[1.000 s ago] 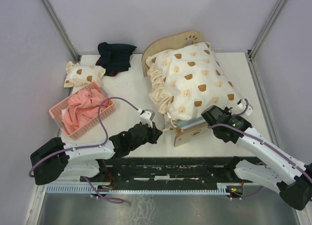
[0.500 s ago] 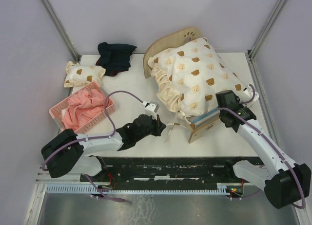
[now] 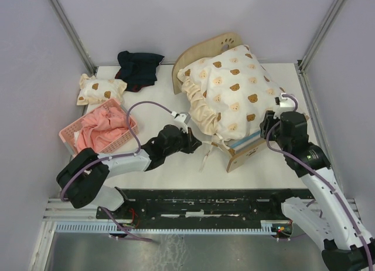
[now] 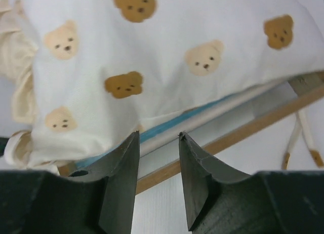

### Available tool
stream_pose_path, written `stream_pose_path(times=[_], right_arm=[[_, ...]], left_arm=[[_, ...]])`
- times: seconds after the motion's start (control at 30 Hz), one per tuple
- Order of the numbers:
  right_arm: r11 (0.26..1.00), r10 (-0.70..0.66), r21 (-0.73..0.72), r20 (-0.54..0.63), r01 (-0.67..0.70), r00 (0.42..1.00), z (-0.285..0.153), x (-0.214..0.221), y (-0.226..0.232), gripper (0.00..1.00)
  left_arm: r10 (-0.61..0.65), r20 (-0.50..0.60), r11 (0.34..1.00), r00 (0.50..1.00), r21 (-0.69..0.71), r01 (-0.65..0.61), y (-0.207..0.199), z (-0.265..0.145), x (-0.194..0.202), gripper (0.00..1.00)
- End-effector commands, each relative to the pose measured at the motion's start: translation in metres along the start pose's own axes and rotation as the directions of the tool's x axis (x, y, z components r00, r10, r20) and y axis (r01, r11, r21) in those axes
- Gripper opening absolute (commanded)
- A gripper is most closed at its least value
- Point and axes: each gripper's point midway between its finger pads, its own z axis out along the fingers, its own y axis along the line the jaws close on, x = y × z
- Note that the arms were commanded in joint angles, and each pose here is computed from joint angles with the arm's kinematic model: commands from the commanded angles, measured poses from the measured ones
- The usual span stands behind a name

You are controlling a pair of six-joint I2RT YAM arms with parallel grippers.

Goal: Set up the pet bed

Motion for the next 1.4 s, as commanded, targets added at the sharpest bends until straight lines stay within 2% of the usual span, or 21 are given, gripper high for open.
stream_pose_path(times=[0.0,0.2,0.27,0.4,0.47,0.6,0.67,0.77,0.83,0.93,1.03,1.2,1.37], right_arm=[[0.904,-0.256,-0.316,0.14,0.288,0.957,-0.014,-0.018,0.052,0.46],[0.648,-0.516,-0.482,0.291,0.589,0.806,-0.028,0.003,0.092,0.5],[0.528,-0.58,-0.527,0.349,0.666,0.736,-0.032,0.014,0.106,0.5],[0.254,-0.713,-0.535,0.459,0.806,0.53,-0.032,0.038,0.127,0.51],[0.103,-0.728,-0.535,0.534,0.839,0.43,-0.036,0.051,0.143,0.51],[-0.212,-0.694,-0.441,0.696,0.872,0.184,-0.041,0.082,0.175,0.5],[-0.341,-0.678,-0.369,0.734,0.864,0.046,-0.035,0.097,0.185,0.5],[-0.481,-0.681,-0.313,0.722,0.819,-0.124,-0.018,0.121,0.194,0.51],[-0.552,-0.671,-0.283,0.709,0.784,-0.217,-0.009,0.13,0.201,0.51],[-0.636,-0.636,-0.259,0.71,0.727,-0.303,-0.002,0.145,0.212,0.51],[-0.689,-0.617,-0.25,0.695,0.68,-0.369,0.011,0.156,0.215,0.51],[-0.746,-0.59,-0.243,0.673,0.62,-0.446,0.033,0.171,0.219,0.49],[-0.767,-0.585,-0.244,0.645,0.593,-0.491,0.048,0.177,0.223,0.48]], left_arm=[[-0.005,0.036,0.996,0.999,0.086,0.002,-0.016,0.005,-0.021,0.03],[-0.041,0.021,0.993,0.999,0.116,0.038,-0.015,0.004,-0.024,0.03],[-0.047,0.014,0.991,0.999,0.127,0.045,-0.015,0.004,-0.025,0.03],[-0.055,0.008,0.99,0.998,0.132,0.054,-0.014,0.002,-0.026,0.03],[-0.067,0.002,0.988,0.998,0.142,0.066,-0.013,0.001,-0.027,0.03],[-0.089,-0.003,0.985,0.996,0.15,0.088,-0.01,0.0,-0.028,0.03],[-0.094,-0.008,0.983,0.996,0.155,0.094,-0.01,0.0,-0.028,0.03],[-0.098,-0.018,0.981,0.995,0.166,0.099,-0.011,0.0,-0.028,0.03],[-0.102,-0.023,0.98,0.995,0.169,0.104,-0.01,0.001,-0.028,0.03],[-0.113,-0.031,0.978,0.993,0.174,0.117,-0.008,0.001,-0.029,0.03],[-0.117,-0.037,0.977,0.992,0.176,0.122,-0.007,0.0,-0.028,0.03],[-0.124,-0.041,0.977,0.991,0.168,0.13,-0.002,0.0,-0.027,0.03],[-0.132,-0.049,0.976,0.99,0.171,0.139,-0.001,0.0,-0.025,0.03]])
